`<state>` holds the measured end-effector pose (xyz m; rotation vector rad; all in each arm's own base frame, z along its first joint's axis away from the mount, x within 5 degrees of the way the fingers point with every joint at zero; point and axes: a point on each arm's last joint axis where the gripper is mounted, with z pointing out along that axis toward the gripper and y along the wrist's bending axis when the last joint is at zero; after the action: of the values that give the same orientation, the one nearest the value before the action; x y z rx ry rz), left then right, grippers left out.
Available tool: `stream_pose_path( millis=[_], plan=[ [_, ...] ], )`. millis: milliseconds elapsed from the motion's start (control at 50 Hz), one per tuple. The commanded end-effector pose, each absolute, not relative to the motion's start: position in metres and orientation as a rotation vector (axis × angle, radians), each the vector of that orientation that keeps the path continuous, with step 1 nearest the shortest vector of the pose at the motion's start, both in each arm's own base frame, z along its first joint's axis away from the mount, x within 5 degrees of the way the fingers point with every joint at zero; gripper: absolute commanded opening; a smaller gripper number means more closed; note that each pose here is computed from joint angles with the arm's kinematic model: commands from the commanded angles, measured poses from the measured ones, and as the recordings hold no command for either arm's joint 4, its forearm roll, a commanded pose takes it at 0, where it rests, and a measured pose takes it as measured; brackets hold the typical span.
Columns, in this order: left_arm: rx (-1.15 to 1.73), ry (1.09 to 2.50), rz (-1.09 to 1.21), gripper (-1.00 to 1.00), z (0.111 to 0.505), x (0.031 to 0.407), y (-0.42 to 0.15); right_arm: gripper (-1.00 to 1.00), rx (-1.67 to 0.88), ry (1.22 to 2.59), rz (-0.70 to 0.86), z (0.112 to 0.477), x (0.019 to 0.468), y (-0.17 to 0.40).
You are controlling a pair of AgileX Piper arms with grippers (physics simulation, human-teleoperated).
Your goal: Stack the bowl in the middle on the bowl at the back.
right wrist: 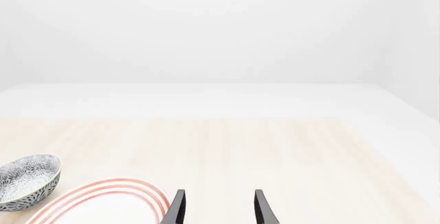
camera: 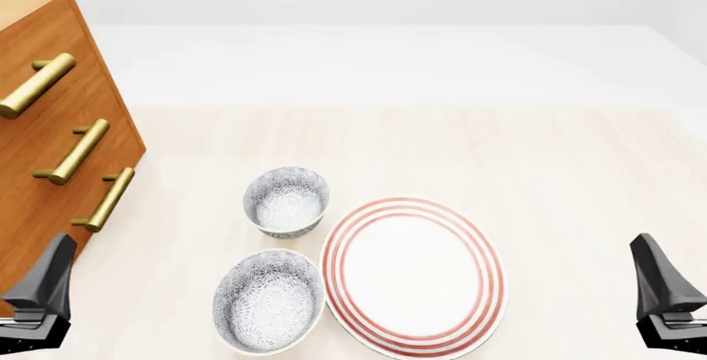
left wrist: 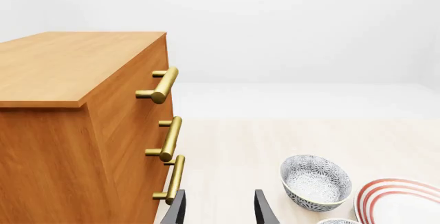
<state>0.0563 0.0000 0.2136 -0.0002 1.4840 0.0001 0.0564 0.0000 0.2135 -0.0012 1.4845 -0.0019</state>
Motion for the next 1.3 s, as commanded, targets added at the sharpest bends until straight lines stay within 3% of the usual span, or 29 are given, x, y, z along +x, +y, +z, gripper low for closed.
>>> stream_pose_path(
  millis=[20, 460, 480, 760, 920, 1300],
  plan=[
    [0.000, 1.485, 0.001, 1.00, 0.214, 0.057, 0.000, 1.00, -0.006, 1.485, -0.008, 0.214, 0.057, 0.000],
    [-0.030, 1.492, -0.024, 1.00, 0.216, 0.057, 0.000, 1.00, 0.002, 1.486, -0.006, 0.215, 0.058, 0.000],
    [-0.005, 1.404, -0.027, 1.00, 0.234, 0.053, -0.001, 1.00, 0.002, 1.486, -0.005, 0.215, 0.058, 0.000],
    [0.094, 1.442, -0.112, 1.00, 0.278, 0.041, -0.006, 1.00, 0.008, 1.486, -0.001, 0.215, 0.057, 0.000],
    [0.188, 1.526, -0.137, 1.00, 0.298, 0.047, -0.010, 1.00, 0.012, 1.483, 0.001, 0.215, 0.057, 0.000],
    [0.415, 1.884, -0.236, 1.00, 0.339, 0.088, -0.037, 1.00, 0.016, 1.480, 0.000, 0.216, 0.057, -0.001]
  ],
)
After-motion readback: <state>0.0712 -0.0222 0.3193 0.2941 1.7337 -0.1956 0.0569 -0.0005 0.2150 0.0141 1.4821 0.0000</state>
